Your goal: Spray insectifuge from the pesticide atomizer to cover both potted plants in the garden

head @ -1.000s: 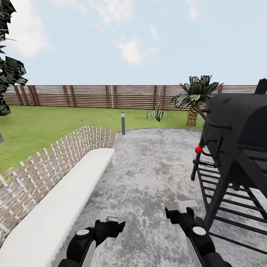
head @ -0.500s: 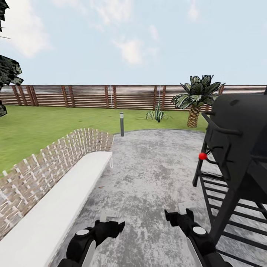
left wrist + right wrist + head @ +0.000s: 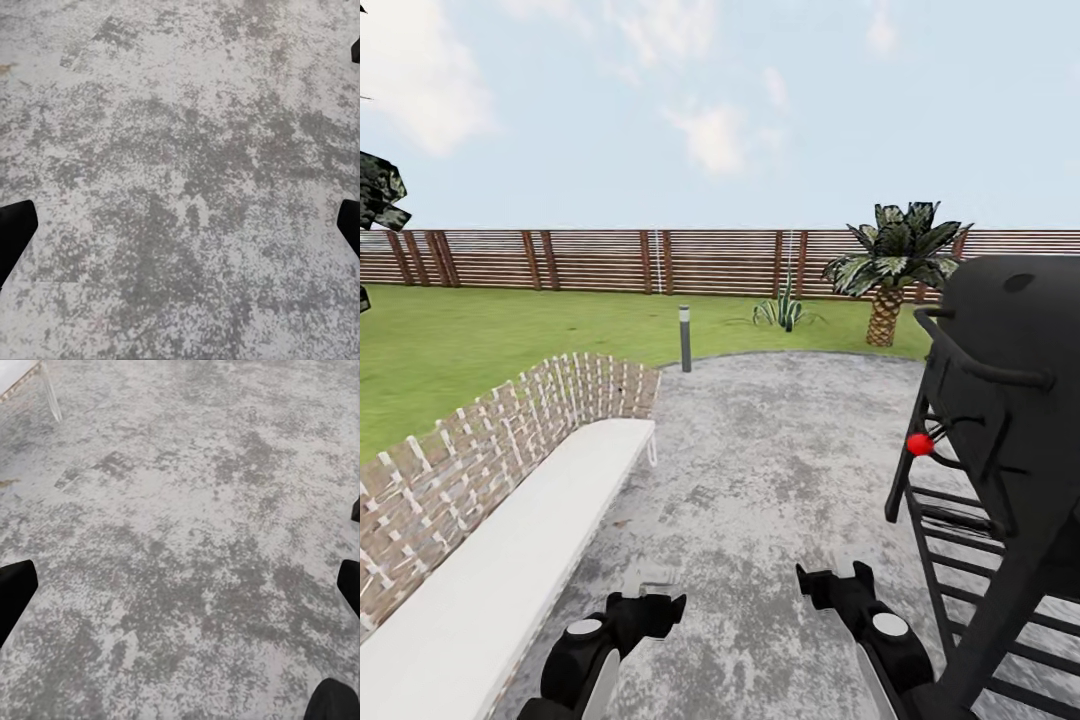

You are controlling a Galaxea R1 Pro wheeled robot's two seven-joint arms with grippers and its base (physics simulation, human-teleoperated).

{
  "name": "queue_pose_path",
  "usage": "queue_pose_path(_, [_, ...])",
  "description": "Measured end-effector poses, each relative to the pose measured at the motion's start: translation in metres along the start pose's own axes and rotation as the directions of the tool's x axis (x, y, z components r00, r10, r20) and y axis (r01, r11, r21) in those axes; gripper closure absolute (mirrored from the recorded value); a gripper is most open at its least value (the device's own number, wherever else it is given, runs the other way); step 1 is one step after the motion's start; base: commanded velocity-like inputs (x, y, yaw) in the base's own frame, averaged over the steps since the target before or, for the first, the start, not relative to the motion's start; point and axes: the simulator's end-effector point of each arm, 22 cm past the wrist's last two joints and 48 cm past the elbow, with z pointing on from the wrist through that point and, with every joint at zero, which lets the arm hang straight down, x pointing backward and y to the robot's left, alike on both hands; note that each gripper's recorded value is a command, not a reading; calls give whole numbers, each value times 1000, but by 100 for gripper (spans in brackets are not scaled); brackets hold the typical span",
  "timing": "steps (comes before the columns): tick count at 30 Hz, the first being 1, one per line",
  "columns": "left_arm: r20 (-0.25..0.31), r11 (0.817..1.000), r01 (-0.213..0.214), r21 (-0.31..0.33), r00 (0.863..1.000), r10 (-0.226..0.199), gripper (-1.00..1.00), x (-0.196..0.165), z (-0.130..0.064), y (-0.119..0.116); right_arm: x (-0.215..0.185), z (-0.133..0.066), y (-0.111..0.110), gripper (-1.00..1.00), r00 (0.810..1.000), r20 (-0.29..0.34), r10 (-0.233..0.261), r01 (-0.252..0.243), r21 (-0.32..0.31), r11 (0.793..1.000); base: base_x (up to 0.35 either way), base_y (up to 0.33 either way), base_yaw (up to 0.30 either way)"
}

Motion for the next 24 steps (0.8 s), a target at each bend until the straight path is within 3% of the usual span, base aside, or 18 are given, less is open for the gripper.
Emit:
queue_pose_path(14, [-27,1000,-3,-13,1000,3,-100,12,5,4,-2,-1,8,-100,1000,7,-11,11,-15,1000,305,147,-6])
queue_pose_path(24, [-32,1000,2,-14,999,-2,-100,13,6,5,-1,-2,19,-100,1000,0,-27,27,-38,999,303,107,-259])
